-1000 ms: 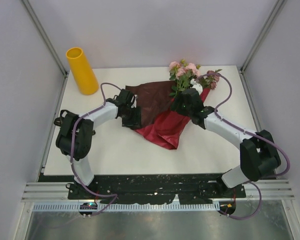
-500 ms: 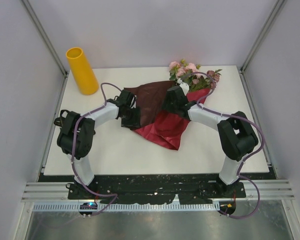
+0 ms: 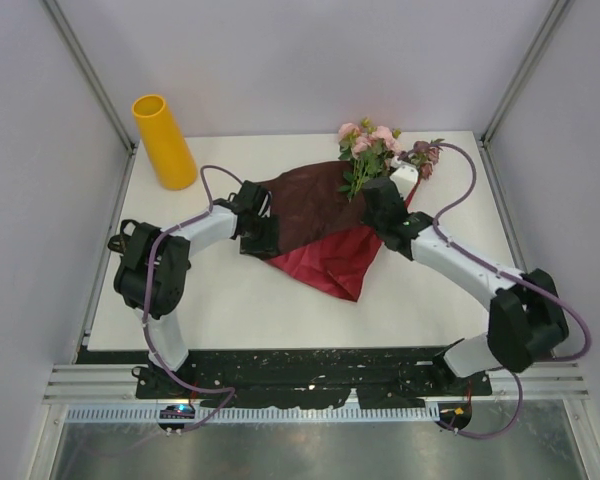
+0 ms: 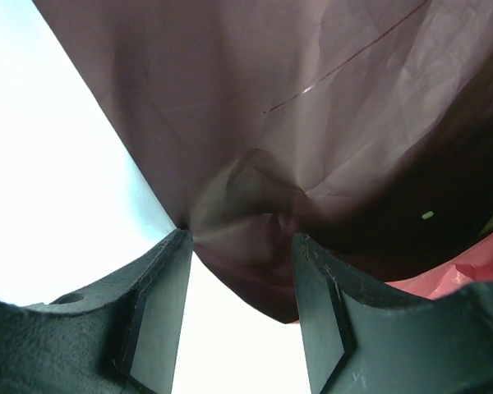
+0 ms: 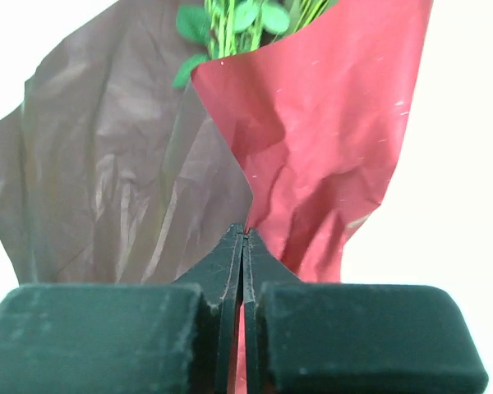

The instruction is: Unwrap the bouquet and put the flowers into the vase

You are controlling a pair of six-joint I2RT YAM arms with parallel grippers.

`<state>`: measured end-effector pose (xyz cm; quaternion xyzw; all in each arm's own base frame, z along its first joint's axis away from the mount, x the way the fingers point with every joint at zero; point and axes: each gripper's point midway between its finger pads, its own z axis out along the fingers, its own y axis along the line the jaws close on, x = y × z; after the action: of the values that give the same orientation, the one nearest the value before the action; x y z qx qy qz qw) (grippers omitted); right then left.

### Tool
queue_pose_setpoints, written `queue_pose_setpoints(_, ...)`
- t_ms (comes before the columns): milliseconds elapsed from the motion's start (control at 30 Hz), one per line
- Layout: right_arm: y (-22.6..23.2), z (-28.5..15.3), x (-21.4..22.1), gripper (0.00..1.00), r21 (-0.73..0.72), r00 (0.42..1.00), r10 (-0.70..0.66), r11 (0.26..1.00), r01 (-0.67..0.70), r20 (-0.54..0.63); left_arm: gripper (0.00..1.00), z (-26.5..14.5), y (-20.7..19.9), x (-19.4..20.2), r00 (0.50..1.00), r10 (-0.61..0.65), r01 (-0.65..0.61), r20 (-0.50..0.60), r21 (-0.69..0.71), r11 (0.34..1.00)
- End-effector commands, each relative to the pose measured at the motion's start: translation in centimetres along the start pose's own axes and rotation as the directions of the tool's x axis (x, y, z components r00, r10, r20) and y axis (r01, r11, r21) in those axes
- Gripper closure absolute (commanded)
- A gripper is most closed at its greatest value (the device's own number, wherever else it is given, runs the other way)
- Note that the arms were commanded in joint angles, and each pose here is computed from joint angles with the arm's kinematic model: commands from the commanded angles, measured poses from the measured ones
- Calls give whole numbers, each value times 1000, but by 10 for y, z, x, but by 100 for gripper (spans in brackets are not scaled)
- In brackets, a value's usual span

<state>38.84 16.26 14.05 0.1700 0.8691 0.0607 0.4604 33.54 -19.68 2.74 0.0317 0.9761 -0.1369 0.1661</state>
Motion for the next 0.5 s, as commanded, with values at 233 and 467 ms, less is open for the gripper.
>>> queue_pose_setpoints(233,-109,-56,-28,95,237,990,16,970,-49,138,44,0,3,-8,1000,-8,9,29,-10,1000)
queue_pose_setpoints(467,-201,-83,-13,95,403,969,160,887,-225,189,44,4,10,-4,1000,-13,14,20,-35,999)
